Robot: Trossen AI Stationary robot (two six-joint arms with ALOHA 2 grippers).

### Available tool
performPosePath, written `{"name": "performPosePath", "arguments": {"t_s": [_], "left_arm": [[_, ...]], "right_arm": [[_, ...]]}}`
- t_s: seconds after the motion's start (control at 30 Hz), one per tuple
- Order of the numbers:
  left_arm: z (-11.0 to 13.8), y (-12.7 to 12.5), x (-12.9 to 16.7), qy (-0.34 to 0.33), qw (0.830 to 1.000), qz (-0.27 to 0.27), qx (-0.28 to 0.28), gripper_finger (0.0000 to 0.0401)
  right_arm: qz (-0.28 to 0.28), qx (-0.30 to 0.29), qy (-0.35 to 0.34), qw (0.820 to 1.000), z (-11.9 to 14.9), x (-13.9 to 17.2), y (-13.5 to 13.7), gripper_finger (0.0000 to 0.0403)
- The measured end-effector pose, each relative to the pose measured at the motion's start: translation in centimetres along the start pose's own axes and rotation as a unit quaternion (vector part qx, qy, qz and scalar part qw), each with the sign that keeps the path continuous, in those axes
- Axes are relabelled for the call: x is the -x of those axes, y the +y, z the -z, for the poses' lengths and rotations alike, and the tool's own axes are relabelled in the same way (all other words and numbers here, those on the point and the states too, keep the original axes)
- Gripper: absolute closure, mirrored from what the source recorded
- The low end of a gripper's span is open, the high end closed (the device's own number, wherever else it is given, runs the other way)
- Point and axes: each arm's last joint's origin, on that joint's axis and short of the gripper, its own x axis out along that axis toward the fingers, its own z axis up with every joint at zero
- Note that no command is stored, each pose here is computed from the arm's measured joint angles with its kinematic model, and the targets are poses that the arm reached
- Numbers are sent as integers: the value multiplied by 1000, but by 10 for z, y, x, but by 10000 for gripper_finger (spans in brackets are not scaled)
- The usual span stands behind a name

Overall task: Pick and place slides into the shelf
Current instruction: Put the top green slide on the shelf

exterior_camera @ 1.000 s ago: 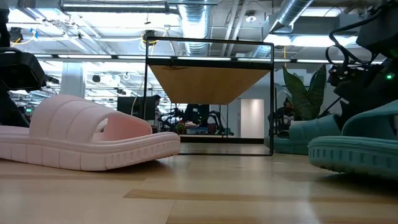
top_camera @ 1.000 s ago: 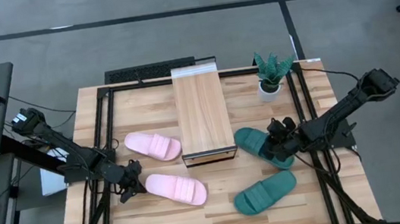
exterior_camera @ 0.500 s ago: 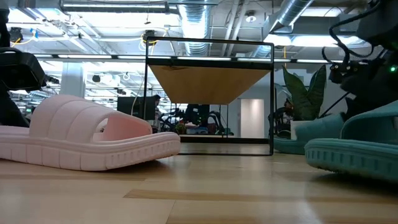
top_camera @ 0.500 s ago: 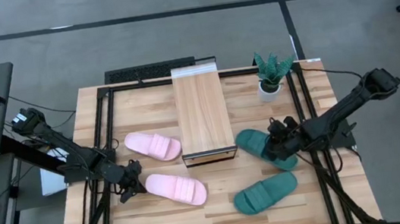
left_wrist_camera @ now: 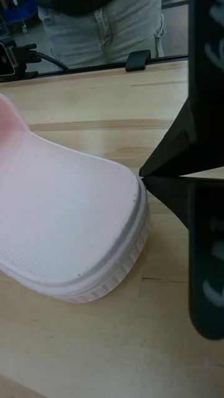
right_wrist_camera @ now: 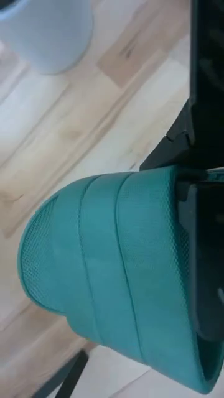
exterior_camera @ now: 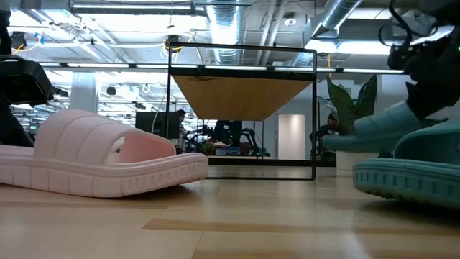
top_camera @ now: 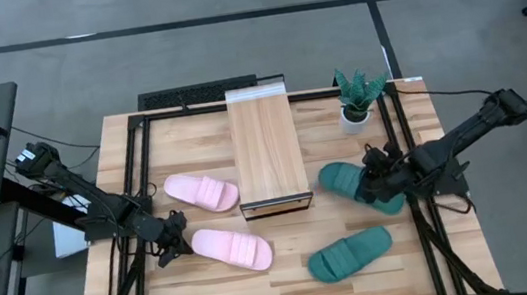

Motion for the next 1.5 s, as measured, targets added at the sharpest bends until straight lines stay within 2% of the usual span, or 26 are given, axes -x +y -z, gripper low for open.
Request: {"name": "performPosePath", "arguments": {"t_s": [0.43,1.03,1.23,1.5], "left_arm": [[0,0,0,0,1000,0,0,401],[0,0,0,0,1000,0,0,401],[0,0,0,0,1000,0,0,401],[0,0,0,0,1000,0,0,401]], "right_arm": [[-16,49,-16,999,-29,49,-14,403],[4,134,-93,987,-84,108,-34,402],[-49,168,-132,976,-112,124,-39,402],[-164,215,-203,941,-144,127,-49,402]]}}
